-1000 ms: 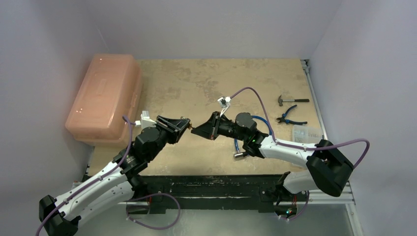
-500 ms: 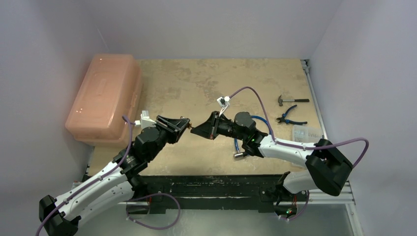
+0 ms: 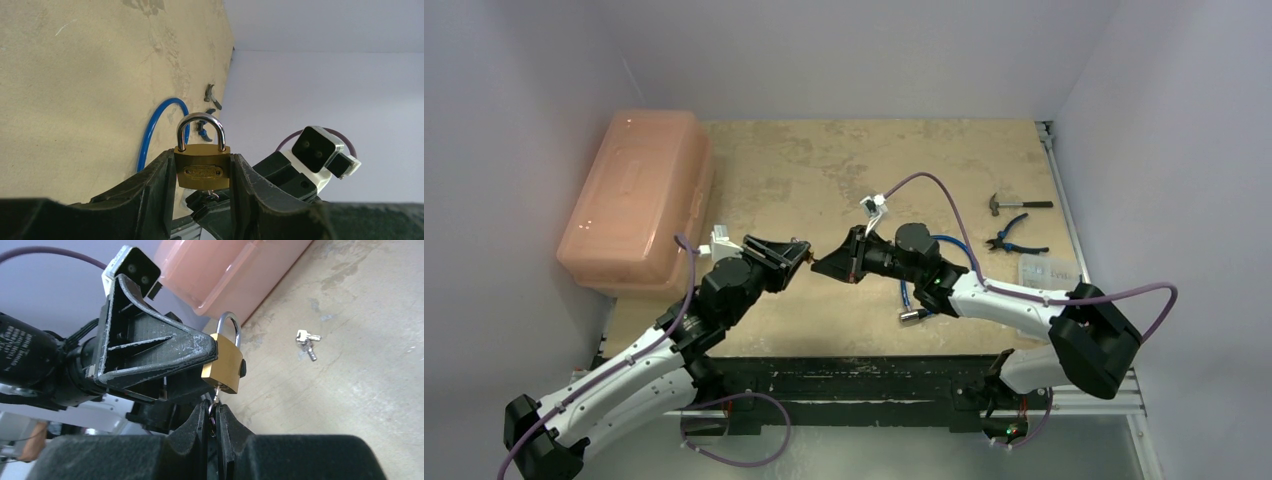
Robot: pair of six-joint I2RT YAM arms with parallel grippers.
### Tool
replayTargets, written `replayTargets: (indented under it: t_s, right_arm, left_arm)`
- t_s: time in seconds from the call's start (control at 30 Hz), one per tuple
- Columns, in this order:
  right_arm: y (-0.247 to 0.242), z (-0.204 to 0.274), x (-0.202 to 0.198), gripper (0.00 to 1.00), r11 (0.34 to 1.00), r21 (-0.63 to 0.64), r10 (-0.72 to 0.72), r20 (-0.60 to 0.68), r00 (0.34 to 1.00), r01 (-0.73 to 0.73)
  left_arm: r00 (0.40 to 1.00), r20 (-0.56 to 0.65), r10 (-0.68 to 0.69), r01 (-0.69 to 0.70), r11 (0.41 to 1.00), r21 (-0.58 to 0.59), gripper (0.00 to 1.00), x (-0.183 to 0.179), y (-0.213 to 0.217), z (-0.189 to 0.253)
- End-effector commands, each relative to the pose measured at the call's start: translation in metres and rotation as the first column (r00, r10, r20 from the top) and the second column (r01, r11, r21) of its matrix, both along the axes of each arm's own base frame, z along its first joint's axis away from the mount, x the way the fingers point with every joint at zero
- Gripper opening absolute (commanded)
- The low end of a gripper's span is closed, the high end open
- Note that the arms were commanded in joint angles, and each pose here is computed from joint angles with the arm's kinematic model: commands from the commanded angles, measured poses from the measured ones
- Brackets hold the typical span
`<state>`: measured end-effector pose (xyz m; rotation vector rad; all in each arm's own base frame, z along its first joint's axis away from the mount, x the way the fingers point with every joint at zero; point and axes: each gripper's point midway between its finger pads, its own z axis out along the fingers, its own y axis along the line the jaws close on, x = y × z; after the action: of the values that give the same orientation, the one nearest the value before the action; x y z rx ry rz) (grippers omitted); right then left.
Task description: Unlock with the key
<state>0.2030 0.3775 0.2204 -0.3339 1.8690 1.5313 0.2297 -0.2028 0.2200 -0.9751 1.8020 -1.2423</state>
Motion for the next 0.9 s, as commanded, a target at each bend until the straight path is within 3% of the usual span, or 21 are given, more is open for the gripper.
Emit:
replayTargets:
  t_s: [0.0, 0.2, 0.3, 0.47, 0.63, 0.87]
  right_arm:
    - [0.002, 0.017, 0.012, 0.0, 0.997, -0.065, -0.031, 0.11, 0.993, 0.039]
    - [0.002, 0.02, 0.013, 0.0, 0.994, -0.098, -0.025, 0.141, 0.99, 0.039]
    - [0.006, 0.025, 0.007, 0.0, 0.999, -0.049, -0.006, 0.116, 0.993, 0.011]
    - [0.011, 0.029, 0.005, 0.0, 0.999, 0.052, -0.001, -0.032, 0.999, 0.003]
    - [0.019, 0.039, -0.003, 0.0, 0.99, 0.133, 0.062, -0.065, 0.996, -0.053]
    - [0.017, 0.027, 0.007, 0.0, 0.999, 0.052, 0.013, -0.015, 1.0, -0.012]
  left_arm:
    - [0.998, 0.056, -0.042, 0.046, 0.997, -0.059, 0.0, -0.001, -0.01, 0.031]
    - [0.997, 0.057, -0.048, 0.052, 0.997, -0.063, 0.0, -0.001, -0.012, 0.032]
    - [0.997, 0.06, -0.048, 0.052, 0.997, -0.064, 0.0, 0.0, -0.012, 0.033]
    - [0.996, 0.069, -0.053, 0.058, 0.995, -0.075, 0.0, -0.001, -0.013, 0.033]
    - [0.996, 0.074, -0.053, 0.059, 0.994, -0.09, 0.0, -0.002, -0.012, 0.034]
    - [0.995, 0.075, -0.061, 0.068, 0.993, -0.096, 0.0, -0.004, -0.013, 0.034]
